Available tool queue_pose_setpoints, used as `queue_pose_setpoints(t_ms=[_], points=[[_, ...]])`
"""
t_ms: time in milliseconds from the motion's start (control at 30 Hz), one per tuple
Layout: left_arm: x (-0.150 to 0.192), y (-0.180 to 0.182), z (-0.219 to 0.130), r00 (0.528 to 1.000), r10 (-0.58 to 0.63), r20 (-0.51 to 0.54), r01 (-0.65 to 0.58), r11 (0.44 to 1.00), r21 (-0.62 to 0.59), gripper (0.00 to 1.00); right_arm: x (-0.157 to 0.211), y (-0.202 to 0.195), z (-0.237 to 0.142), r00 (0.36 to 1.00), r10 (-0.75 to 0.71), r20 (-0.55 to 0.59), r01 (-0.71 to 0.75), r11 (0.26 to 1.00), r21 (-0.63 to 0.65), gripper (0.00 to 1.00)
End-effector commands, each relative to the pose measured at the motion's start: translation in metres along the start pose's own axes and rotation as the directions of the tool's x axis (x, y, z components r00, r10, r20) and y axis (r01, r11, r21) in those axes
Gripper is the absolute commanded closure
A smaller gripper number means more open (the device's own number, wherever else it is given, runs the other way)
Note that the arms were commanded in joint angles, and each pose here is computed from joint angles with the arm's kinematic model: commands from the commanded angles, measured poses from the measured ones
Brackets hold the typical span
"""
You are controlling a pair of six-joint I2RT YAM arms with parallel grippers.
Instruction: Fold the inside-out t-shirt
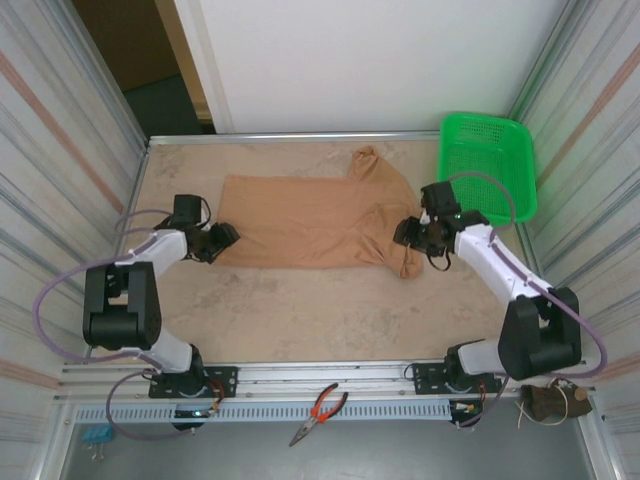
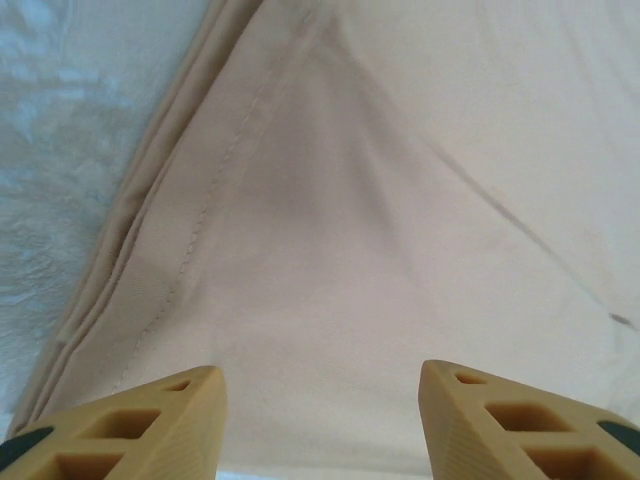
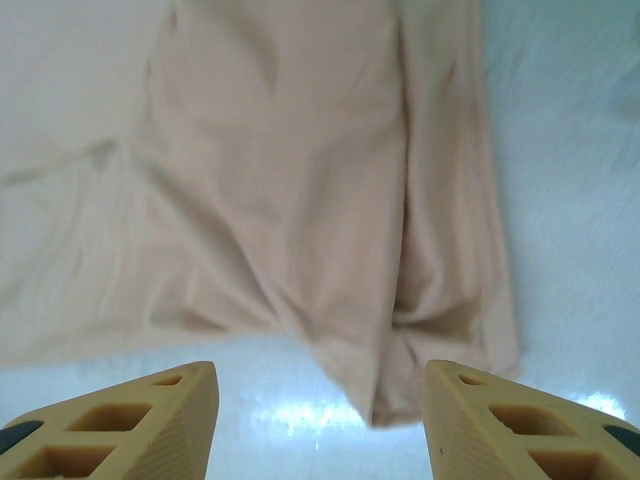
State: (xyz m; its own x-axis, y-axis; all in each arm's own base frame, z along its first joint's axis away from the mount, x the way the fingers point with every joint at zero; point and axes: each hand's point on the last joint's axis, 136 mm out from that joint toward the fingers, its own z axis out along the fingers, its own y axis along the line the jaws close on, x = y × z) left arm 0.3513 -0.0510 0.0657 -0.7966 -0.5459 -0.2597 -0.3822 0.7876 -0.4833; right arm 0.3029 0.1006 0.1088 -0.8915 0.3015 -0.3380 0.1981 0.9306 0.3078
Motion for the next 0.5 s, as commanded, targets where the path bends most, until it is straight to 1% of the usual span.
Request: queue_pose_setpoints(t_ms=[0, 133, 233, 467], points=[[-0.005, -0.001, -0.026, 0.999, 0.045, 0.03, -0.044, 0.999, -0.024, 0.46, 0.023, -0.015, 0.013, 0.999, 0.018, -0.028, -0.016, 0.996, 0.086, 0.45], [0.006, 0.019, -0.026, 1.0, 0.015, 0.023, -0.013, 0.999, -0.05, 0.45, 0.037, -0.015, 0.029, 0.998, -0.011, -0.069, 0.019, 0.993, 0.115, 0.46], [0.011, 0.032, -0.019, 0.999, -0.033, 0.009, 0.033, 0.998, -0.048, 0.45, 0.038, -0.012, 0.039, 0.995, -0.03, -0.093, 0.041, 0.992, 0.122, 0.47], [0.007, 0.039, -0.005, 0.999, -0.048, -0.003, 0.047, 0.996, -0.069, 0.45, 0.033, -0.006, 0.057, 0.991, -0.05, -0.122, 0.066, 0.99, 0.128, 0.52]])
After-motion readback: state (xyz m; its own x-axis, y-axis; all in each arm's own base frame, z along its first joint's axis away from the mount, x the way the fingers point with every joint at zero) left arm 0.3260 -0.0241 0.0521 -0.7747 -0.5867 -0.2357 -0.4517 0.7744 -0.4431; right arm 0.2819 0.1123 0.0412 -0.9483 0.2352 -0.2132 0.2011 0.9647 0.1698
